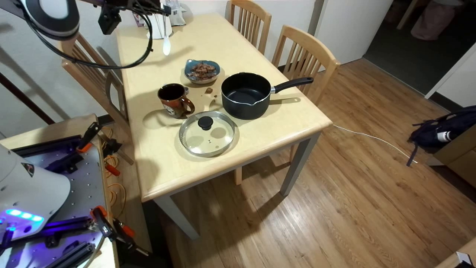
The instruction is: Remove the spoon from the bowl and put it in the mug
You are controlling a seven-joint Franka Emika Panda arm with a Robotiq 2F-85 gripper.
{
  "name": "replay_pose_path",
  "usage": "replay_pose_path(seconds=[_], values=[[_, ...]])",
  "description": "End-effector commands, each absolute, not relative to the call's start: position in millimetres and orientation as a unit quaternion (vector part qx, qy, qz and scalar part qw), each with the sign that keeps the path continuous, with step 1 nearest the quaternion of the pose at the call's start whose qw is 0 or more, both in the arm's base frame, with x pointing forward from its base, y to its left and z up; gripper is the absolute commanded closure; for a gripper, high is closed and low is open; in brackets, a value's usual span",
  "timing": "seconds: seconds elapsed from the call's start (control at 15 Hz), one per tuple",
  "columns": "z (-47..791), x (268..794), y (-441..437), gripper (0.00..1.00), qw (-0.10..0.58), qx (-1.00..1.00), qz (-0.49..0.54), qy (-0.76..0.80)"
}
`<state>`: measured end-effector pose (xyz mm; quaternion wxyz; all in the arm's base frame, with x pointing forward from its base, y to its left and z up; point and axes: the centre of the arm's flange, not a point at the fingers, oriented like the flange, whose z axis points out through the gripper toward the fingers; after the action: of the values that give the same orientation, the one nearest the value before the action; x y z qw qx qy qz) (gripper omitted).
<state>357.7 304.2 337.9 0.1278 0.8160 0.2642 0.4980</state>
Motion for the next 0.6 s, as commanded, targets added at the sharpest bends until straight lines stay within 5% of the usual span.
replay_pose_path(seconds=[0.0, 0.53], values=[[311, 368, 275, 0.96, 0.071, 0.829, 0.504, 0.233], [242, 352, 231, 0.96, 0.048, 0.899, 0.423, 0.100]])
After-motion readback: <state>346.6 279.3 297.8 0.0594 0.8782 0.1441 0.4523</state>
